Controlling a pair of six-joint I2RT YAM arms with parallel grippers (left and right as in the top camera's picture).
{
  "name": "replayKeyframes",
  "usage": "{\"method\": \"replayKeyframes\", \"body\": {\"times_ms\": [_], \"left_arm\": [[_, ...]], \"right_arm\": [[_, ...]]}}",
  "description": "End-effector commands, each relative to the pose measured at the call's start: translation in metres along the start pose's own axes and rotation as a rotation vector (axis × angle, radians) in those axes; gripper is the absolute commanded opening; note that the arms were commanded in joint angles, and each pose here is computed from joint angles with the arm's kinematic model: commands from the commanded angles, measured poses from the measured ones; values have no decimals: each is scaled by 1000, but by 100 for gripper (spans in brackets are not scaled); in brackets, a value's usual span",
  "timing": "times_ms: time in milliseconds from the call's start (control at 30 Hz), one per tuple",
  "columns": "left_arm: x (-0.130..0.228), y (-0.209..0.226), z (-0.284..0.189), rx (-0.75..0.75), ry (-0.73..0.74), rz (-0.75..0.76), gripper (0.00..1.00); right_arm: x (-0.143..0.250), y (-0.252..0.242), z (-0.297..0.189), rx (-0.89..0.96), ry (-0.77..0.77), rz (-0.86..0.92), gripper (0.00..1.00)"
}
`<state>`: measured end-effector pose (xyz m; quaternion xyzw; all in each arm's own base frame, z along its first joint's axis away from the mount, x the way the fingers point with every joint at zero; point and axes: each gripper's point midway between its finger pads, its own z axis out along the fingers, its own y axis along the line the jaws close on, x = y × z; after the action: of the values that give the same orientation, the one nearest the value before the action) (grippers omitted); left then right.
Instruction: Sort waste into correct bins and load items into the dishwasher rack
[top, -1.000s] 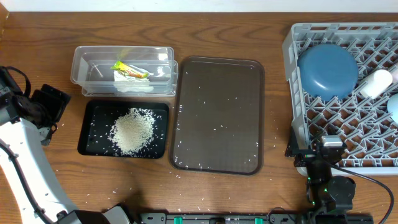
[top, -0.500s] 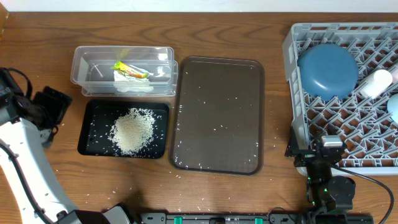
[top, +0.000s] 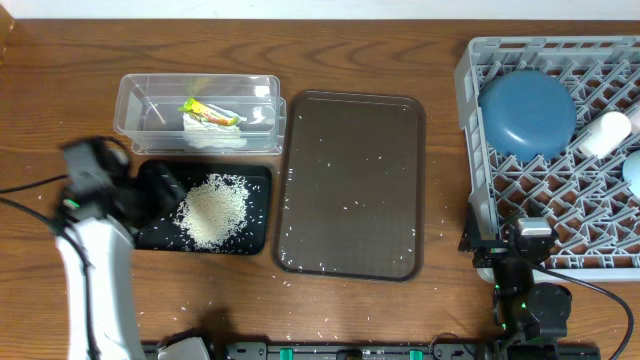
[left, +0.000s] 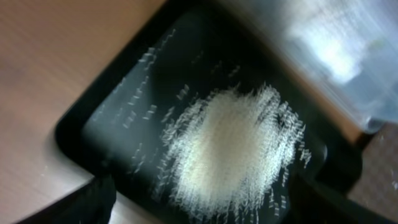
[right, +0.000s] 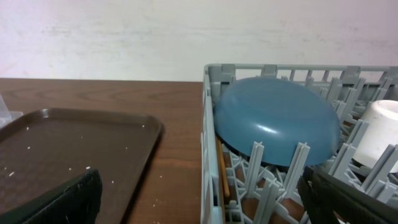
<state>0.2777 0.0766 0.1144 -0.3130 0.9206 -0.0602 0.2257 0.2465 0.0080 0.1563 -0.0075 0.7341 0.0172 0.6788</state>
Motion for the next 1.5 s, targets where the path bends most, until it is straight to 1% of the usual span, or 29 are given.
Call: {"method": "replayKeyframes", "body": {"times_ms": [0,100,200,467,600,767,1000,1333,1467], "left_arm": [[14,-18,8,71,-108,135,91],[19,-35,11,156,-244,226,91],[25,-41,10,215,-352,258,91],[50,-28,1,278,-511,268,91],[55,-25,0,289,-540,277,91],[57,-33,-3,325,-578,301,91],[57,-43,-17,358,-658,393,91],[65,-44,-16,411,-752,409,91],[63,-51,-27,444,-796,421,91]], "right_arm": [[0,-3,0,15,-3,-8,99],[0,-3,0,15,-3,-8,99],[0,-3,0,15,-3,-8,99],[0,-3,0,15,-3,-8,99],[0,-3,0,15,-3,-8,99],[0,-3,0,15,-3,-8,99],[0,-3,0,15,-3,-8,99],[0,-3,0,15,-3,-8,99],[0,-3,0,15,-3,-8,99]]}}
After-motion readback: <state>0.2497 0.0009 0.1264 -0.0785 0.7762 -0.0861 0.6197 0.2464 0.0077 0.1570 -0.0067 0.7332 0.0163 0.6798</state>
